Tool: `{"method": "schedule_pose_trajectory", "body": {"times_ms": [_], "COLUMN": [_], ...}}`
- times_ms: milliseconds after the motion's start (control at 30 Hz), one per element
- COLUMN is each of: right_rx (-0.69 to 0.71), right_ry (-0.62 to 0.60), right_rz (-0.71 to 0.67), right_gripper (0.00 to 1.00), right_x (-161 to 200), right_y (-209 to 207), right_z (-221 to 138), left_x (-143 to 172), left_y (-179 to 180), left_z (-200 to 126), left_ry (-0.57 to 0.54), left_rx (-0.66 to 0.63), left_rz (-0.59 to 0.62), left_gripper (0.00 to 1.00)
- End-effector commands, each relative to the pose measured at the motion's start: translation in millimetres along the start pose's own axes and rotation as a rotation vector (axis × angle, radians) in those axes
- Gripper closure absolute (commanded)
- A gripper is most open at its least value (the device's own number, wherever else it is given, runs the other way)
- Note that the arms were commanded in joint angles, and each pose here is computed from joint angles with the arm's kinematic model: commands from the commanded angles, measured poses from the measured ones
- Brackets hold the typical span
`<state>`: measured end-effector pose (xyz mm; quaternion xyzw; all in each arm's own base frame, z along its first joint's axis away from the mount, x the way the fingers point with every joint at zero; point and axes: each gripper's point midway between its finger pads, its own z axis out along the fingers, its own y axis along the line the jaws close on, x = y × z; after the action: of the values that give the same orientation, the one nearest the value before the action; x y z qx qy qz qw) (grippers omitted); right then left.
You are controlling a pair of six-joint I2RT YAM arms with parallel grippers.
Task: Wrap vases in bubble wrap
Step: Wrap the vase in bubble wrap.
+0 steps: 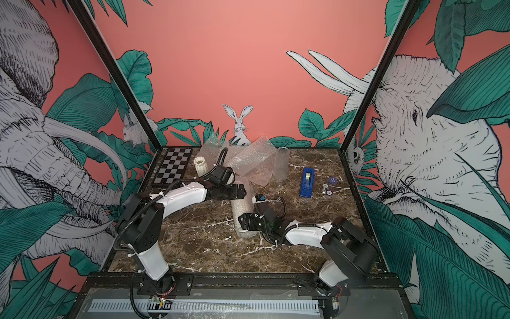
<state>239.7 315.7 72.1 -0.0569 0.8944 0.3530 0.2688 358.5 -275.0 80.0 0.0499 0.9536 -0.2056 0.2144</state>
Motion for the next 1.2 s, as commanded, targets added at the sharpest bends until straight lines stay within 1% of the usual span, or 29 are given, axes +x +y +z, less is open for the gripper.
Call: {"method": "schedule_pose_trajectory", "body": {"times_ms": [0,67,167,267,333,400,467,500,567,633,733,833,933,1167], "right_rx": [0.031,0.037,0.052,0.065,0.036,0.019,0.040,0.059,0.073,0.080,0.088,0.080,0.068,0.029], "right_ry": [0.092,0.093,0.080,0.051,-0.001,-0.064,-0.105,-0.119,-0.124,-0.115,-0.087,-0.056,-0.017,0.038], "right_rz": [0.048,0.039,-0.003,-0.087,-0.093,-0.077,-0.072,-0.058,-0.025,0.014,0.028,0.047,0.072,0.127], "right_gripper": [0.22,0.19,0.12,0.05,0.04,0.07,0.11,0.15,0.23,0.31,0.39,0.44,0.48,0.54], "right_x": [26.3,25.4,18.9,3.3,-15.1,-36.0,-53.7,-62.9,-75.8,-86.3,-94.4,-94.5,-88.0,-73.8], "right_y": [-14.0,-14.0,-12.2,-4.8,-2.6,-6.6,-16.6,-24.4,-37.2,-49.7,-58.7,-64.8,-71.0,-80.3], "right_z": [5.1,5.0,-1.0,-17.8,-33.0,-48.9,-59.9,-63.0,-61.5,-52.3,-33.8,-13.0,7.3,38.2], "left_x": [1.6,2.7,4.6,6.8,9.1,9.9,9.6,9.6,8.9,7.6,7.9,6.4,6.0,4.0], "left_y": [7.1,10.2,15.4,18.8,20.8,21.5,20.7,20.9,20.0,19.3,19.4,19.5,19.1,17.0], "left_z": [0.1,1.9,3.6,4.4,5.2,6.1,5.8,6.2,5.8,4.7,3.2,1.4,0.3,-0.8], "left_ry": [0.022,0.028,0.040,0.046,0.051,0.054,0.053,0.053,0.052,0.049,0.050,0.047,0.046,0.042], "left_rx": [-0.064,-0.089,-0.117,-0.131,-0.137,-0.139,-0.136,-0.137,-0.135,-0.133,-0.136,-0.138,-0.138,-0.132], "left_rz": [0.012,0.019,0.023,0.026,0.026,0.026,0.026,0.025,0.024,0.026,0.029,0.034,0.036,0.036], "left_gripper": [0.08,0.10,0.12,0.13,0.13,0.13,0.13,0.13,0.13,0.13,0.13,0.13,0.12,0.12]}}
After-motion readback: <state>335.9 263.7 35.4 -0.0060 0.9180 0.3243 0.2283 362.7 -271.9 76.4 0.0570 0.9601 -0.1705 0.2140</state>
